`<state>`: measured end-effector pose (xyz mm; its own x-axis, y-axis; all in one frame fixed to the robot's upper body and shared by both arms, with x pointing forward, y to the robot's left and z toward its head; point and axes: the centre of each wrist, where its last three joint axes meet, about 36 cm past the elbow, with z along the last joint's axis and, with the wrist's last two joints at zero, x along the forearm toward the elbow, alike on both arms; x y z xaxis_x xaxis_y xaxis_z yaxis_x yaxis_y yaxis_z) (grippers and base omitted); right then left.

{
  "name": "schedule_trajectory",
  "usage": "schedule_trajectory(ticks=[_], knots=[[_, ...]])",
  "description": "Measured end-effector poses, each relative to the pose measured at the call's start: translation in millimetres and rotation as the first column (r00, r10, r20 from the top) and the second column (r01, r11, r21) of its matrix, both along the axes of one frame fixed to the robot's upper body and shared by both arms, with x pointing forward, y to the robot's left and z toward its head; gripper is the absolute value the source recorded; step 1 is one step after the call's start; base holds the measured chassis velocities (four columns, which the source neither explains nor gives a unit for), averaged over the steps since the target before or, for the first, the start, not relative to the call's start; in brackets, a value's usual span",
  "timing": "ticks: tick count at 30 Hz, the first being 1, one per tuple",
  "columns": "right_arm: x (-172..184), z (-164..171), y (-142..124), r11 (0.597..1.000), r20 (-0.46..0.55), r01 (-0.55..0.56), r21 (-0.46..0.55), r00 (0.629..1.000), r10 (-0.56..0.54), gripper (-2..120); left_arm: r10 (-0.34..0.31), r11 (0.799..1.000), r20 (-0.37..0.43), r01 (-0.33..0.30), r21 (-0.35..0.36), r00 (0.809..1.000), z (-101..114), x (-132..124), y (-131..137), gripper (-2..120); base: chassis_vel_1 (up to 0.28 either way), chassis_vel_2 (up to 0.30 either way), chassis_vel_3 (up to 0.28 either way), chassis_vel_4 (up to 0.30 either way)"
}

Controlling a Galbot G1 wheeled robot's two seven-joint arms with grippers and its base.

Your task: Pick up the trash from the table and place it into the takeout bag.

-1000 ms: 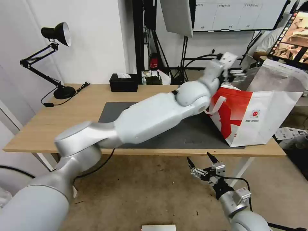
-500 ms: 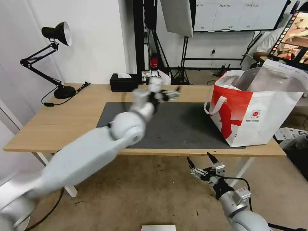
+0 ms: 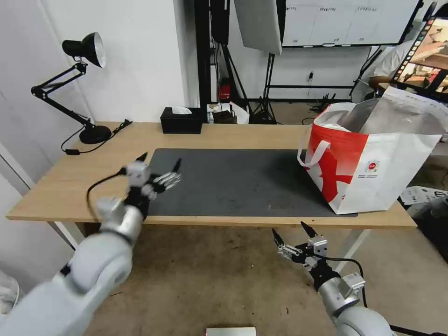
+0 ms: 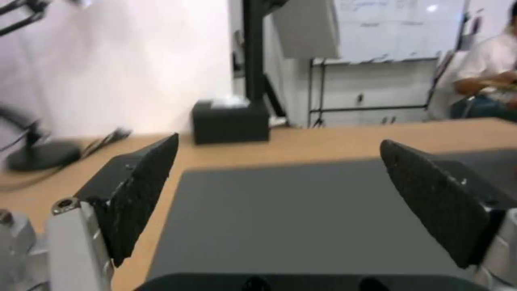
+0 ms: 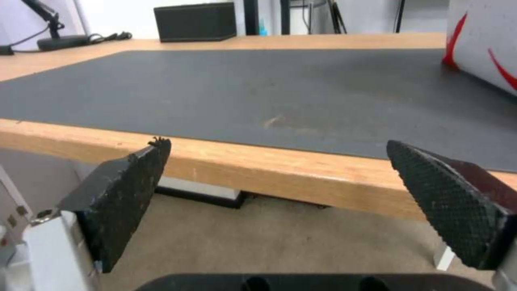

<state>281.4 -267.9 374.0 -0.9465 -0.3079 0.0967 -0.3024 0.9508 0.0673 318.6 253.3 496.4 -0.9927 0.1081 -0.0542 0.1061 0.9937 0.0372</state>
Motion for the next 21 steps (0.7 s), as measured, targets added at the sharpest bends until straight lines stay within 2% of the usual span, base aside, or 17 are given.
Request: schedule_trajectory(ticks=[2,3,6,7,10,12,14,21], knots=[[0,0,0,1.0,0.0,0.0,0.0,1.0,0.0,100,0.032,0.999,-0.002,-0.032,0.003,0.999,-13,-23,3,100,0.0,0.0,0.0,0.0],[0,0,0,1.0,0.0,0.0,0.0,1.0,0.0,100,0.032,0.999,-0.002,-0.032,0.003,0.999,-13,-23,3,100,0.0,0.0,0.0,0.0],[0,0,0,1.0,0.0,0.0,0.0,1.0,0.0,100,0.065,0.998,-0.008,-0.065,0.0,0.998,-32,-49,1,100,0.0,0.0,0.0,0.0],[0,0,0,1.0,0.0,0.0,0.0,1.0,0.0,100,0.065,0.998,-0.008,-0.065,0.0,0.998,-32,-49,1,100,0.0,0.0,0.0,0.0],[0,0,0,1.0,0.0,0.0,0.0,1.0,0.0,100,0.075,0.997,-0.029,-0.075,0.012,0.997,-50,-75,-9,100,0.0,0.0,0.0,0.0],[0,0,0,1.0,0.0,0.0,0.0,1.0,0.0,100,0.075,0.997,-0.03,-0.074,0.012,0.997,-51,-76,-9,100,0.0,0.0,0.0,0.0],[0,0,0,1.0,0.0,0.0,0.0,1.0,0.0,100,0.065,0.998,-0.041,-0.065,0.017,0.997,-64,-87,-15,100,0.0,0.0,0.0,0.0],[0,0,0,1.0,0.0,0.0,0.0,1.0,0.0,100,0.049,0.999,-0.066,-0.05,-0.005,0.997,-77,-82,-14,100,0.0,0.0,0.0,0.0]])
